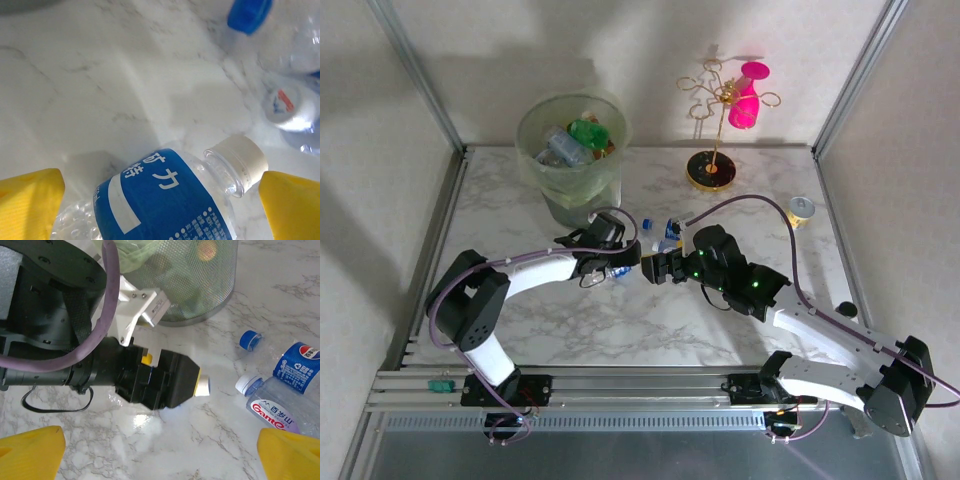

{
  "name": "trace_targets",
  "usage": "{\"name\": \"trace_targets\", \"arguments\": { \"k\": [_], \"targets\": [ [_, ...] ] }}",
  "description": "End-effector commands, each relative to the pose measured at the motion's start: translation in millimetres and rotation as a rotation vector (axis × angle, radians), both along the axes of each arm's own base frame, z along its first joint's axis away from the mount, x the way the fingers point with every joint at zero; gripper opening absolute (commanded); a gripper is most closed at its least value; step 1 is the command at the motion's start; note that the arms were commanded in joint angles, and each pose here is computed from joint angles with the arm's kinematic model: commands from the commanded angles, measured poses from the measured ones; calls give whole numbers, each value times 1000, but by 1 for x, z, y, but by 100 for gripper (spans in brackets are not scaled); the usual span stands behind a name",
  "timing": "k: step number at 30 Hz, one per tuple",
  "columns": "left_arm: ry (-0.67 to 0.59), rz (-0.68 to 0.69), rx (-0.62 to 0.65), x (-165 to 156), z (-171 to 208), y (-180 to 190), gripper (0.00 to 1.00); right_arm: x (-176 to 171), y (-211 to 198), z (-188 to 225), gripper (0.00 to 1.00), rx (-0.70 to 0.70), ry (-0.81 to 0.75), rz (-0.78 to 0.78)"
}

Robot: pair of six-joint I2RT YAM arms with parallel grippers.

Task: Put the plastic bottles in the bin

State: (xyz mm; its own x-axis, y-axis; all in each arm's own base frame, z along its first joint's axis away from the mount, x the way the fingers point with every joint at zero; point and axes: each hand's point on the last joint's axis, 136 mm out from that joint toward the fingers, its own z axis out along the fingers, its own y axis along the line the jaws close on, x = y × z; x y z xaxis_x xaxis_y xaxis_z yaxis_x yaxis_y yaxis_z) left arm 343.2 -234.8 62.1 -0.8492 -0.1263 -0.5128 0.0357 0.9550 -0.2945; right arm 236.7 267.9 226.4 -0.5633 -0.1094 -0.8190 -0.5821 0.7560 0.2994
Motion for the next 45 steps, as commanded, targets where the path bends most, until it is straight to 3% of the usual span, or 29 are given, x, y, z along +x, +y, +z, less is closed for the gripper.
{"name": "trace_targets", "arguments": {
  "k": [1,12,21,31,37,45],
  "targets": [
    [91,-107,32,-28,-4,-6,100,1,-1,7,99,18,-20,6],
    [116,-334,398,-60,-17,-8,99,-1,-8,12,98,25,-36,-13],
    [149,-296,498,-52,-52,2,87,0,-6,11,98,33,-29,-11],
    [91,-293,427,-47,-28,-8,64,-1,-11,10,98,37,-32,-27],
    [70,-297,391,-49,-15,-11,45,0,-14,18,98,51,-49,-44],
    [-1,-328,288,-48,32,-25,44,2,-27,38,98,81,-86,-108]
  ]
}}
